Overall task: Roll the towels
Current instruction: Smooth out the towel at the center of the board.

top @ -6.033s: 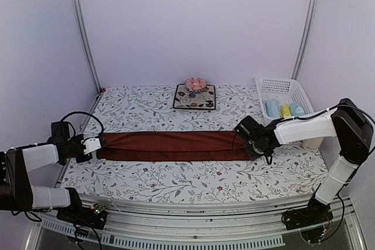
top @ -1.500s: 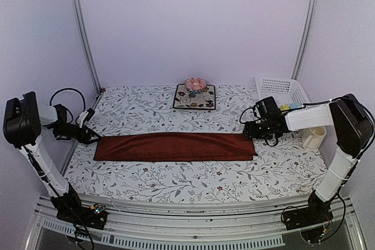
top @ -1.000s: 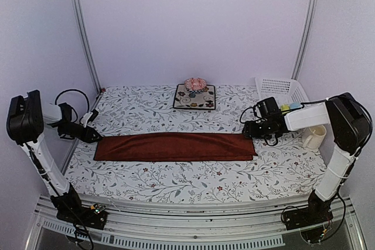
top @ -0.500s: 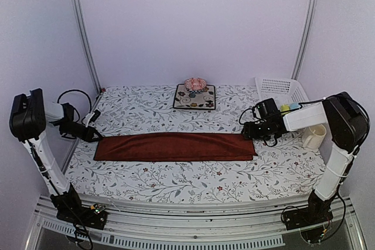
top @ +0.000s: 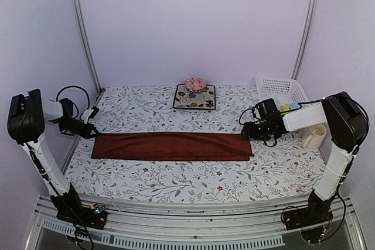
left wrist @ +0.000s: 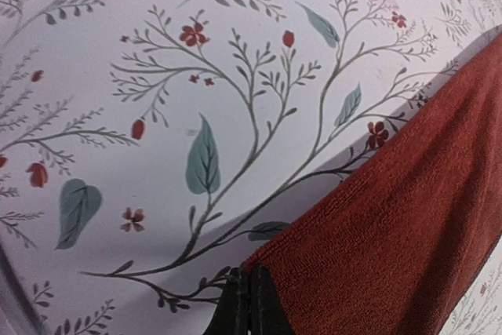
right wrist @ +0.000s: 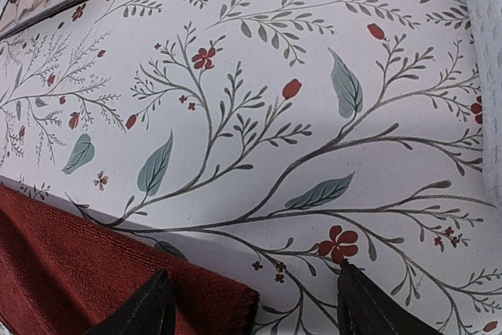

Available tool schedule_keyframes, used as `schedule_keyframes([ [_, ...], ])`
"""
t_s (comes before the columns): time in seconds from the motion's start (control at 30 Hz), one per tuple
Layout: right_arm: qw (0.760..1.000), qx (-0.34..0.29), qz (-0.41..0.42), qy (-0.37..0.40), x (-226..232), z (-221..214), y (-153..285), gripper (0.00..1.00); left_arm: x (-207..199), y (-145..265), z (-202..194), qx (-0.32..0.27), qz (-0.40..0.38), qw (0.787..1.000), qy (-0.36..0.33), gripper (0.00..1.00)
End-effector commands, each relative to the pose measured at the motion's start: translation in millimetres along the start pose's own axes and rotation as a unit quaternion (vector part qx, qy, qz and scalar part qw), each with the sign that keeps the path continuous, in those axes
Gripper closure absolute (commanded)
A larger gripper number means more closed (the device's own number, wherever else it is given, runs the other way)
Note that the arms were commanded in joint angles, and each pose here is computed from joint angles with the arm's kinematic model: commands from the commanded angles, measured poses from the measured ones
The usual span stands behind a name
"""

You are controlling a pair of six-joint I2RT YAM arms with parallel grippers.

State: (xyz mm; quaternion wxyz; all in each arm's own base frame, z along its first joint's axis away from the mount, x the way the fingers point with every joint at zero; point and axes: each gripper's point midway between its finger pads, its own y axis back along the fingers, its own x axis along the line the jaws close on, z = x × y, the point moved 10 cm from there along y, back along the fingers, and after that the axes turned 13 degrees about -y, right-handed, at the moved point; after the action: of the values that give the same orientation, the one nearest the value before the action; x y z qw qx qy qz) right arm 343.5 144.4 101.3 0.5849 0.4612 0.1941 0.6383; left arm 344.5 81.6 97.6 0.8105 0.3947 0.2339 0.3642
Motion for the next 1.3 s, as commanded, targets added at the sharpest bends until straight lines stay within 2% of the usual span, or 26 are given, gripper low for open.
schedule_keyframes([
  [0.0, 1.000, -0.005, 0.004, -0.002, -1.1, 1.6, 1.5, 0.29, 12.1, 15.5, 16.1, -0.001, 0.085, 0.996, -0.023, 1.00],
  [0.13, 1.000, -0.009, 0.004, 0.000, -0.4, 2.9, 3.8, 0.29, 16.1, 13.6, 20.3, 0.006, 0.095, 0.995, -0.027, 1.00],
  [0.3, 1.000, -0.022, 0.000, 0.017, 7.5, 5.8, 10.7, 0.28, 24.8, 12.6, 27.4, 0.022, 0.152, 0.987, -0.037, 1.00],
  [0.33, 0.999, -0.027, -0.006, 0.029, 11.9, 5.4, 12.9, 0.27, 26.2, 15.6, 30.4, 0.019, 0.159, 0.986, -0.038, 0.97],
  [0.47, 0.993, -0.059, -0.038, 0.092, 38.9, 2.1, 26.5, 0.21, 23.6, 39.4, 47.8, -0.007, 0.189, 0.980, -0.053, 0.49],
  [0.63, 0.976, -0.105, -0.088, 0.172, 70.4, -4.0, 49.4, 0.16, 1.5, 77.6, 68.2, -0.056, 0.195, 0.974, -0.103, 0.19],
  [0.73, 0.962, -0.125, -0.091, 0.225, 89.0, -9.5, 68.0, 0.17, -27.7, 94.4, 70.4, -0.091, 0.171, 0.964, -0.181, 0.04],
  [0.9, 0.931, -0.121, -0.036, 0.342, 125.4, -34.4, 82.1, 0.24, -90.1, 79.1, 40.4, -0.092, 0.102, 0.931, -0.338, 0.03],
  [1.03, 0.898, -0.091, 0.016, 0.431, 154.6, -74.5, 66.2, 0.33, -134.9, 61.6, 14.9, -0.075, 0.024, 0.895, -0.439, 0.07],
  [1.17, 0.864, -0.060, 0.030, 0.499, 174.4, -109.0, 42.3, 0.36, -153.1, 53.4, 3.8, -0.063, 0.001, 0.880, -0.472, 0.13],
  [1.27, 0.858, -0.041, 0.026, 0.511, 180.6, -120.7, 25.4, 0.44, -156.0, 46.8, -1.1, -0.049, -0.010, 0.879, -0.474, 0.24],
])
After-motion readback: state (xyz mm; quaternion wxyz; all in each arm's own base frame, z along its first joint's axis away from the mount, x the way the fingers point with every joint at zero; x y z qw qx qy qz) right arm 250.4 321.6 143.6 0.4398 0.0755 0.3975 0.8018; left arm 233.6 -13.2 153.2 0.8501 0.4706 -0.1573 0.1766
